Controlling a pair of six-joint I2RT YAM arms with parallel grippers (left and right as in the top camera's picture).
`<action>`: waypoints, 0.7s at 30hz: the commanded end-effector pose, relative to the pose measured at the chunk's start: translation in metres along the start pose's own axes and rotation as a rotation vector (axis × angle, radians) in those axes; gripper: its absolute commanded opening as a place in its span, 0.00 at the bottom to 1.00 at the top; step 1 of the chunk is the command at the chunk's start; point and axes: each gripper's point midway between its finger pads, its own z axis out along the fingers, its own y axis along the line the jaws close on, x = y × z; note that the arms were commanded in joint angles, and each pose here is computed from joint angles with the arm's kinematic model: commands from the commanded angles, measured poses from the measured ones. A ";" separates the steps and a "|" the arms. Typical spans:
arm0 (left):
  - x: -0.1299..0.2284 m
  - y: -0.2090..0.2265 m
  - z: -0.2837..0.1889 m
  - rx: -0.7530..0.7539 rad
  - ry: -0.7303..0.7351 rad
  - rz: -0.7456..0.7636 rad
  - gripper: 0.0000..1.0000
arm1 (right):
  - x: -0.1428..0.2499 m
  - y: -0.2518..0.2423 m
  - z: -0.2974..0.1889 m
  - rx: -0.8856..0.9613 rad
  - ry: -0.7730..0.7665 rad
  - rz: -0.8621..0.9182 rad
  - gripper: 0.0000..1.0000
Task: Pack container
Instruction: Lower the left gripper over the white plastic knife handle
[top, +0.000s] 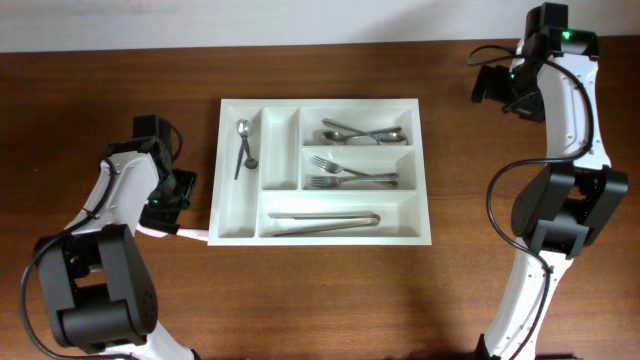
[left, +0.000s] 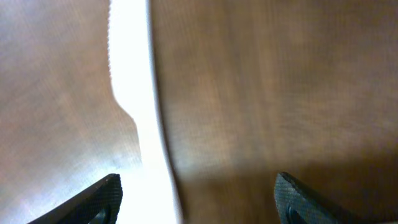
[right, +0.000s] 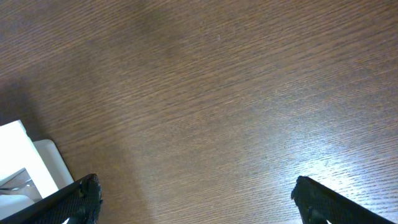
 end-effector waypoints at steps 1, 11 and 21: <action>0.002 0.010 0.002 -0.039 0.010 -0.126 0.80 | -0.008 0.001 -0.022 -0.008 -0.053 0.012 0.99; 0.016 0.043 0.021 -0.147 0.027 -0.236 0.92 | -0.008 0.001 -0.022 -0.008 -0.054 0.012 0.99; 0.024 0.058 0.047 -0.152 0.026 -0.254 0.99 | -0.008 0.001 -0.022 -0.008 -0.053 0.012 0.99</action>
